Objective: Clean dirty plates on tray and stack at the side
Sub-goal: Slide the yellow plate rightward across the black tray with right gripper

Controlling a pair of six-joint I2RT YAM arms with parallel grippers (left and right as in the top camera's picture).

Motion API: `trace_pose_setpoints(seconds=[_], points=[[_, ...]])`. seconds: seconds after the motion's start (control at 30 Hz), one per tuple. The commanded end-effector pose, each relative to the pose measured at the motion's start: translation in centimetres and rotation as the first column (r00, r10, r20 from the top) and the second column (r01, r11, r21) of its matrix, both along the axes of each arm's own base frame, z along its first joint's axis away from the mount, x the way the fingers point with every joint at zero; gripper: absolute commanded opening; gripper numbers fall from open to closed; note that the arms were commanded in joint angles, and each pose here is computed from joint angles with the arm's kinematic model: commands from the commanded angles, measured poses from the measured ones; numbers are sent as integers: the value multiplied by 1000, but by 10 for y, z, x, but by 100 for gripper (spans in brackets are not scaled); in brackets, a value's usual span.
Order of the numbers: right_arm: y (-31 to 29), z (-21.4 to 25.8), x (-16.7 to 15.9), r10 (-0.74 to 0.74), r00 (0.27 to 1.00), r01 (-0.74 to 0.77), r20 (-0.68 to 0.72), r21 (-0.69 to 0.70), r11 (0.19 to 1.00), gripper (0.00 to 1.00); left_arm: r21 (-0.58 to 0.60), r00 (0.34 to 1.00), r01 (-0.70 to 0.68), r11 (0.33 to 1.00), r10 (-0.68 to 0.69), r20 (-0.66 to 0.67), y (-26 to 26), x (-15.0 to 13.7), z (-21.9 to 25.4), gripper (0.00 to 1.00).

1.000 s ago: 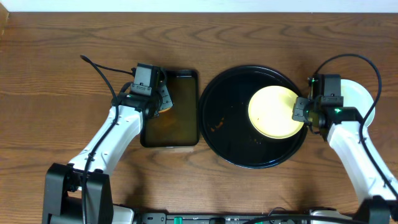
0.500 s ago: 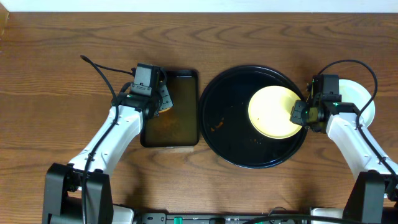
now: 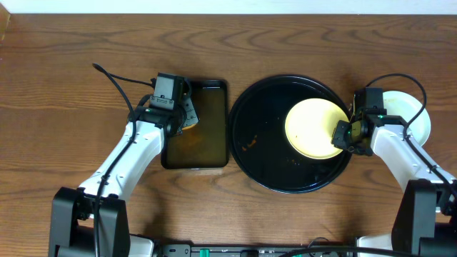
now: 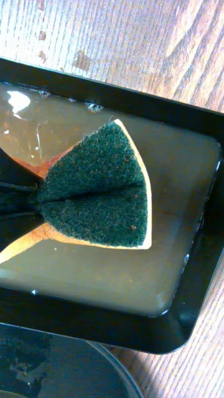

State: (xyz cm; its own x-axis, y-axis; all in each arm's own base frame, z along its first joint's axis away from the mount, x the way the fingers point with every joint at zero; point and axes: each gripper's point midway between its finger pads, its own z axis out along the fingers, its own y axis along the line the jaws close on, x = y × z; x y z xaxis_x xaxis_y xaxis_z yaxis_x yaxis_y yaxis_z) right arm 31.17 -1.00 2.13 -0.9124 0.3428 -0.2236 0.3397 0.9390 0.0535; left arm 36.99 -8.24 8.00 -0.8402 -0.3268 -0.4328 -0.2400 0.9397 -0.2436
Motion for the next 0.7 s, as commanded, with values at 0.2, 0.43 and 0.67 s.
trace_pose_setpoints(seconds=[0.2, 0.43, 0.67], points=[[-10, 0, -1, -77, 997, 77, -10, -6, 997, 30, 21, 1000, 8, 1000, -8, 2, 4, 0, 0, 8], [-7, -16, -4, -133, 991, 132, 15, 40, 990, 30, 21, 1000, 7, 1000, -7, 2, 4, 0, 0, 8], [-6, -24, -6, -147, 989, 146, 31, 49, 988, 19, 20, 1000, 7, 1000, -8, 2, 4, 0, 0, 8]])
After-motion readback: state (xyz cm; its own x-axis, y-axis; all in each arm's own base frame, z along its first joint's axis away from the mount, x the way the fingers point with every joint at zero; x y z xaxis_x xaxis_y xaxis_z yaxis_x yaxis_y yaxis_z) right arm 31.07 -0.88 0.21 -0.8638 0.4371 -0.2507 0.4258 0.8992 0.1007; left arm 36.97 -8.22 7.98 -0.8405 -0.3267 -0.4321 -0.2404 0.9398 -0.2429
